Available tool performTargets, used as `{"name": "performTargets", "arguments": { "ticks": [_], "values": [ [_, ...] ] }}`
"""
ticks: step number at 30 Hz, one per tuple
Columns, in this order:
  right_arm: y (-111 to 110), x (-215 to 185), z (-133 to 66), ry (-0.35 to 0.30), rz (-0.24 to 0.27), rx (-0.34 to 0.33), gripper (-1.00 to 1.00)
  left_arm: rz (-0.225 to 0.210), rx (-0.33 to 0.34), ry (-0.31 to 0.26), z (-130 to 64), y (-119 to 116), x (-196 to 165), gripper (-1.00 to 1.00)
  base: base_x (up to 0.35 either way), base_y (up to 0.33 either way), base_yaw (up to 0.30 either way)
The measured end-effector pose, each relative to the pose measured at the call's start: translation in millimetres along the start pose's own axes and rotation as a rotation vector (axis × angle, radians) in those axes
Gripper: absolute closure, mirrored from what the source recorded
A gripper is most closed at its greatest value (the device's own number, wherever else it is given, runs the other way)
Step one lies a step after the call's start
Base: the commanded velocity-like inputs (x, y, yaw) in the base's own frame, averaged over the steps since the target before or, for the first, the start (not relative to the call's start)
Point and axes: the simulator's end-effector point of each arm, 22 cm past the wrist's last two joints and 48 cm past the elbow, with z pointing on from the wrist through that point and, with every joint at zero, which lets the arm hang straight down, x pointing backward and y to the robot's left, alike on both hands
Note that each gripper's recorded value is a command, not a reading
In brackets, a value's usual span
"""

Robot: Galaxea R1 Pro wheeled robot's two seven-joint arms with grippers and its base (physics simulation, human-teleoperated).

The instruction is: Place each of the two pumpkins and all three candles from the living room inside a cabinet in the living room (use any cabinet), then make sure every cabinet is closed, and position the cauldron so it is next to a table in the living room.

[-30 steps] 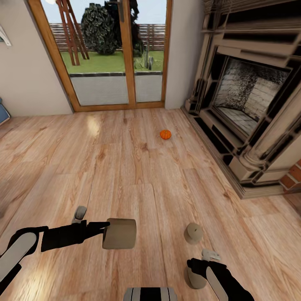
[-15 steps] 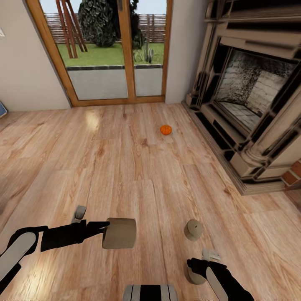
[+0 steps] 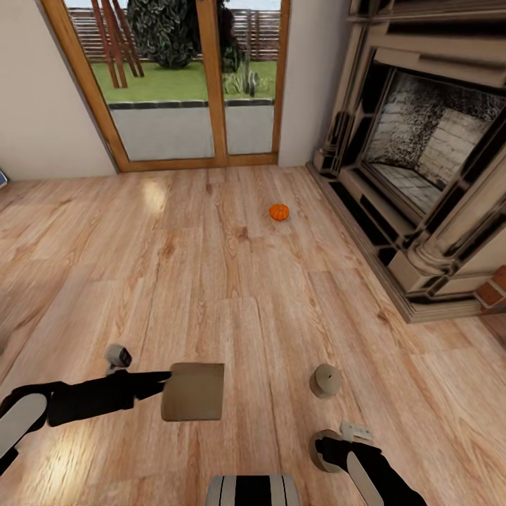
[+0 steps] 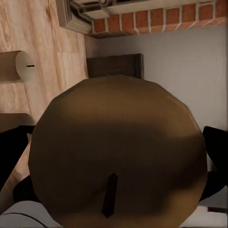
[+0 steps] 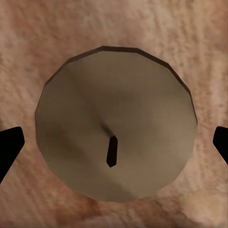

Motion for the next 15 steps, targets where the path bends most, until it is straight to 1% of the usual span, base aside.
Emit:
{"name": "performTargets", "arguments": {
  "ticks": [2, 7, 9, 15],
  "values": [
    [0.0, 0.1, 0.0, 0.000, 0.000, 0.000, -1.00, -0.002, 0.014, 0.002, -0.6, -3.0, 0.8, 1.00, 0.000, 0.000, 0.000],
    [0.1, -0.1, 0.0, -0.001, 0.000, 0.000, -1.00, -0.003, 0.017, 0.002, -1.2, -2.6, 1.1, 1.00, 0.000, 0.000, 0.000],
    [0.1, -2.5, 0.0, -0.011, 0.002, 0.000, -1.00, -0.005, 0.017, 0.003, -1.1, -2.4, 1.4, 1.00, 0.005, 0.000, 0.000],
    [-0.1, -3.8, 0.0, -0.018, 0.003, 0.000, -1.00, -0.006, 0.016, 0.001, -1.7, -1.6, 1.0, 1.00, 0.098, 0.000, 0.000]
  ]
}}
